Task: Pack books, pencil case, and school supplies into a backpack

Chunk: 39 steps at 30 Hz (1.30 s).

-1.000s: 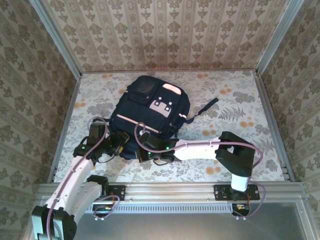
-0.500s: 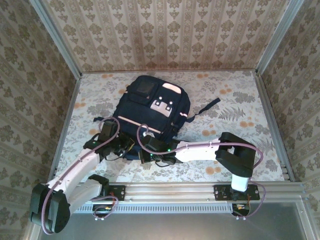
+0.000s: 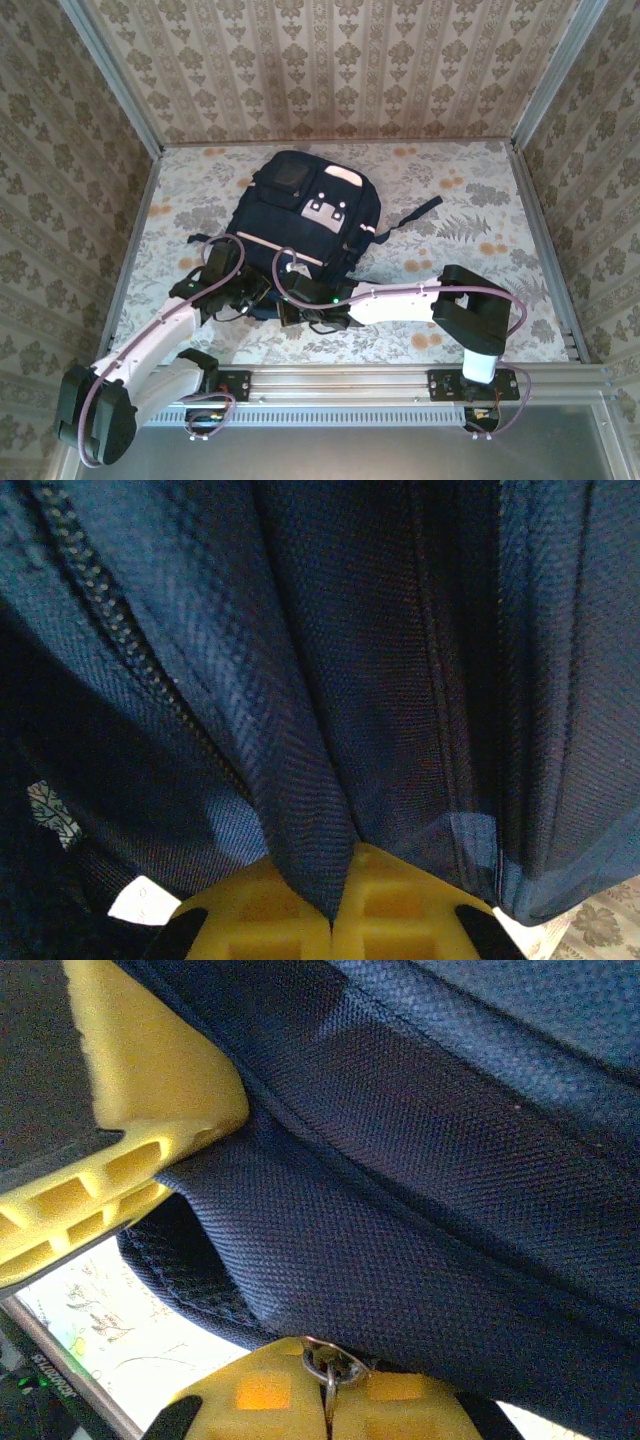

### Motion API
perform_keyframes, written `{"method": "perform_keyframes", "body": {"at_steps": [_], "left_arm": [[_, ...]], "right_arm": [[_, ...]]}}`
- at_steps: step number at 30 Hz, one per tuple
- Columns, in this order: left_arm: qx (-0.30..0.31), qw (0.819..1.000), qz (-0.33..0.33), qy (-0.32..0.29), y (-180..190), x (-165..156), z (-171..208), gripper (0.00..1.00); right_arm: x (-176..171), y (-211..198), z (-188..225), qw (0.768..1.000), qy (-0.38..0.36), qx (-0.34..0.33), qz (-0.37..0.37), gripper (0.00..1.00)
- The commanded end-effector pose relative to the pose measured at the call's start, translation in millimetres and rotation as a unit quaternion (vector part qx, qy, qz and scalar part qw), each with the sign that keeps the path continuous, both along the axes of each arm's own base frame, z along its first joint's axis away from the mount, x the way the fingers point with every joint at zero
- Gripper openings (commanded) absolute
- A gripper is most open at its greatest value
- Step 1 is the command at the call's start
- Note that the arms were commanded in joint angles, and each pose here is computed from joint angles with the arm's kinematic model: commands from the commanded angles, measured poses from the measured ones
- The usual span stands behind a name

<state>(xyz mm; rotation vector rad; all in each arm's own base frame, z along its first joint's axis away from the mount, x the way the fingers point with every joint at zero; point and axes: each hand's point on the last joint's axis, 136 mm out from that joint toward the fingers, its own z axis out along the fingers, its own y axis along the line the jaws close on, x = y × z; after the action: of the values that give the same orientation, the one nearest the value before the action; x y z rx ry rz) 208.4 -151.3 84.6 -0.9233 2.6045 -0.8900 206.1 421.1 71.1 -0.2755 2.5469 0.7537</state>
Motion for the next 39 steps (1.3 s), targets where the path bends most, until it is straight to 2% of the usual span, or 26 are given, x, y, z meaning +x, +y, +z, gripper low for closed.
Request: {"method": "perform_keyframes", "body": {"at_steps": [1, 7, 10, 19, 25, 32, 39], "left_arm": [[-0.004, 1.0, -0.008, -0.03, -3, 7, 21, 0.0], [-0.005, 0.999, 0.003, -0.032, 6, 10, 22, 0.0], [-0.008, 0.999, 0.001, -0.033, 4, 11, 23, 0.0], [-0.017, 0.999, -0.014, -0.036, -11, 10, 25, 0.0], [-0.031, 0.999, -0.013, -0.038, -16, 9, 28, 0.0], [-0.021, 0.999, -0.006, -0.05, -6, 8, 34, 0.0], [-0.016, 0.999, -0.005, -0.047, -2, 9, 28, 0.0]], "right_arm": [[10, -15, 17, 0.999, -0.033, -0.01, -0.036, 0.0], [10, -50, 10, 0.997, -0.038, -0.035, -0.06, 0.0], [11, -52, 10, 0.997, -0.034, -0.029, -0.064, 0.0], [7, 12, 37, 0.999, -0.018, 0.036, 0.004, 0.0], [13, 38, 49, 0.998, -0.012, 0.055, 0.008, 0.0], [17, -17, 13, 0.999, -0.009, -0.014, -0.051, 0.0], [18, -66, 10, 0.996, -0.03, -0.045, -0.077, 0.0]]}}
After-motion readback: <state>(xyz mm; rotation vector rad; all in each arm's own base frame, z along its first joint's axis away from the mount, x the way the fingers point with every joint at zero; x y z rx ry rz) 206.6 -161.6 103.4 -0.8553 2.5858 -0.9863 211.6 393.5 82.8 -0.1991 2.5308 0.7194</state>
